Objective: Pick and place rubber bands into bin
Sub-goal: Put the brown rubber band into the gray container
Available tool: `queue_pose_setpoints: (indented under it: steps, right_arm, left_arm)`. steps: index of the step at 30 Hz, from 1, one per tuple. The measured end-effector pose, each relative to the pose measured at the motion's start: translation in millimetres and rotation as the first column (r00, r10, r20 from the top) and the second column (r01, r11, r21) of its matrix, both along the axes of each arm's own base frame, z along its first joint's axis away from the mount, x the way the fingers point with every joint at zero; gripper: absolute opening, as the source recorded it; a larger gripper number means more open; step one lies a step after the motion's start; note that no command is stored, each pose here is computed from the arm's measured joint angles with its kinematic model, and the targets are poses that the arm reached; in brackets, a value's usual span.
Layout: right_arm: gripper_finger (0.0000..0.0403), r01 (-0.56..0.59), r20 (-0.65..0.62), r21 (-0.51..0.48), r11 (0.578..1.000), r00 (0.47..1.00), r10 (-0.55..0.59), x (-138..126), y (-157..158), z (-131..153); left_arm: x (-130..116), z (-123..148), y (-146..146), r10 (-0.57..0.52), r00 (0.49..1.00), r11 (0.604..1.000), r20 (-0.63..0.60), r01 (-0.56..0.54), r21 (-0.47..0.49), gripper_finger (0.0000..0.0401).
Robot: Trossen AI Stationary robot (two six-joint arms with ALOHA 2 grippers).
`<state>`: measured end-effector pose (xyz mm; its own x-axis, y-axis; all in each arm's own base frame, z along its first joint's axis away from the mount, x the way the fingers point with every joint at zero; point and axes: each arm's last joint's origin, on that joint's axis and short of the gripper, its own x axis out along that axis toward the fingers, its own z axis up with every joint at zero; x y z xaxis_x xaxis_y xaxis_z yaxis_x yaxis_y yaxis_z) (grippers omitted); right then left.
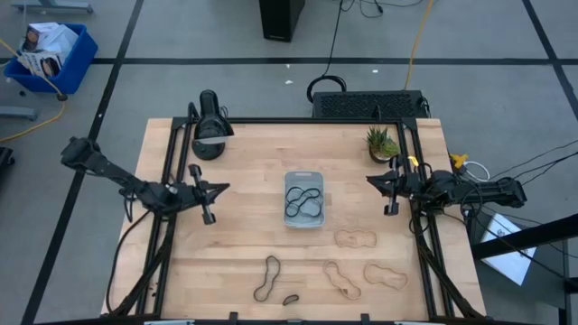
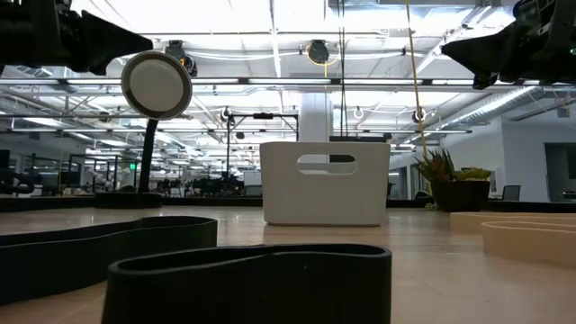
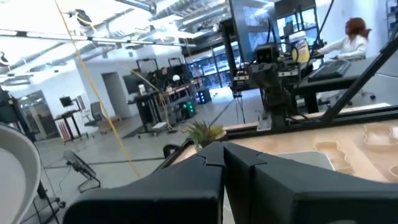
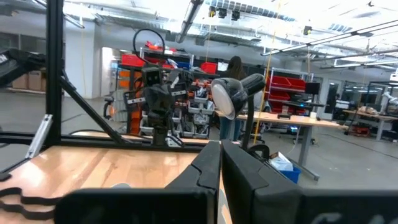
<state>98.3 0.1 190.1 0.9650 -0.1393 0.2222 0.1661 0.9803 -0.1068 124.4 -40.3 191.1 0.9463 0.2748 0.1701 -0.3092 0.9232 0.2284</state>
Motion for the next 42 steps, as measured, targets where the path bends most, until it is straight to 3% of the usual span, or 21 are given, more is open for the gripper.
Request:
queue_pose_setpoints:
  steps: [11, 16, 20, 27, 35, 42]
  right_arm:
    - [0.0025, -0.08, -0.048, -0.014, 0.997, 0.996, 0.079, 5.3, 3.3, -3.1]
    - [0.0073, -0.126, -0.241, 0.006, 0.992, 0.963, 0.124, 18.8, 10.2, -19.3]
    - [0.0132, -0.109, -0.323, 0.046, 0.993, 0.939, 0.118, 33.2, 18.0, -10.3]
    - [0.0205, -0.099, -0.543, 0.127, 0.987, 0.826, 0.153, 62.9, 41.9, 3.5]
    - [0.0212, -0.027, -0.77, 0.114, 0.993, 0.63, 0.106, 67.8, 62.2, -38.8]
    - [0.021, -0.002, -0.812, 0.135, 0.991, 0.573, 0.112, 67.1, 71.7, -54.4]
  left_arm:
    - [0.9, -2.0, -0.2, -0.008, 1.0, 1.0, -0.011, 0.008, -0.021, 0.0021]
    - [0.9, -2.0, -0.2, -0.008, 1.0, 1.0, -0.011, 0.008, -0.021, 0.0016]
    - [1.0, -1.9, -0.3, -0.008, 1.0, 1.0, -0.01, 0.008, -0.022, 0.0005]
    - [1.5, -4.1, -0.5, -0.013, 1.0, 0.999, -0.027, 0.012, -0.037, 0.0025]
    - [1.9, -6.7, -0.7, -0.023, 0.999, 0.996, -0.036, 0.02, -0.085, 0.0045]
    - [1.9, -6.9, -0.8, -0.025, 0.999, 0.995, -0.035, 0.022, -0.095, 0.0036]
